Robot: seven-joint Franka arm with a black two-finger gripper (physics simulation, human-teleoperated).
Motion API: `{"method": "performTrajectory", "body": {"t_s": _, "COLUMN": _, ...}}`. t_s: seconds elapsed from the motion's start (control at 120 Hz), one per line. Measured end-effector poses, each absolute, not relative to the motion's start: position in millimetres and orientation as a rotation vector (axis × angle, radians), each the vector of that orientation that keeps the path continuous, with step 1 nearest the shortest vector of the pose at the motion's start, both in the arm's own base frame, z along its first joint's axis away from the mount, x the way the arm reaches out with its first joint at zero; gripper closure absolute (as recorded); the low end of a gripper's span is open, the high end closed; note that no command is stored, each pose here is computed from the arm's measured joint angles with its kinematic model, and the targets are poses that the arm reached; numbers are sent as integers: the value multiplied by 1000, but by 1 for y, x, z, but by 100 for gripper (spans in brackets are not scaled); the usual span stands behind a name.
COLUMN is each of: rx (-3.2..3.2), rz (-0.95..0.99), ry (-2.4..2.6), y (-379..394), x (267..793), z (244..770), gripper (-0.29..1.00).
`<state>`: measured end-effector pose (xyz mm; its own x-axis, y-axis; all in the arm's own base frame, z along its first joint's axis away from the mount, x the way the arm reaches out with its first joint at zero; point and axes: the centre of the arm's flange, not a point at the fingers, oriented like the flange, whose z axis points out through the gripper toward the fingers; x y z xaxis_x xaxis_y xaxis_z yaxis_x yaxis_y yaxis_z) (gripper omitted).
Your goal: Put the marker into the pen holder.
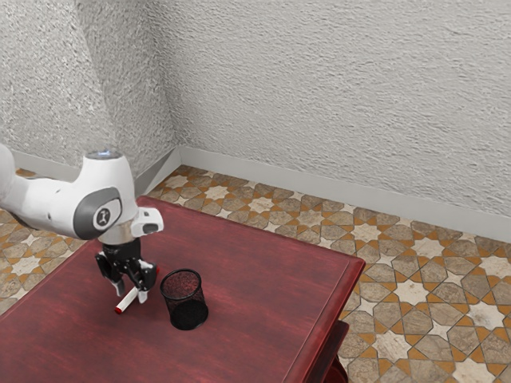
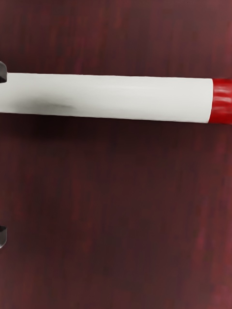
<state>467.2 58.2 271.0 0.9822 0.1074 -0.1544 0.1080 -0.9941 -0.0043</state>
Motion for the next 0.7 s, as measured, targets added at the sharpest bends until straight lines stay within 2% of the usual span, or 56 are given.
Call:
{"method": "performTrajectory", "body": {"t_s": 0.158, "rx": 3117, "rz": -241, "ry": 260, "y": 86, "x": 460, "z": 258, "gripper": 41}}
{"method": "performTrajectory", "body": {"t_s": 0.7, "rx": 3124, "rz": -223, "ry": 254, "y": 85, "x": 463, "z": 246, "gripper": 67}}
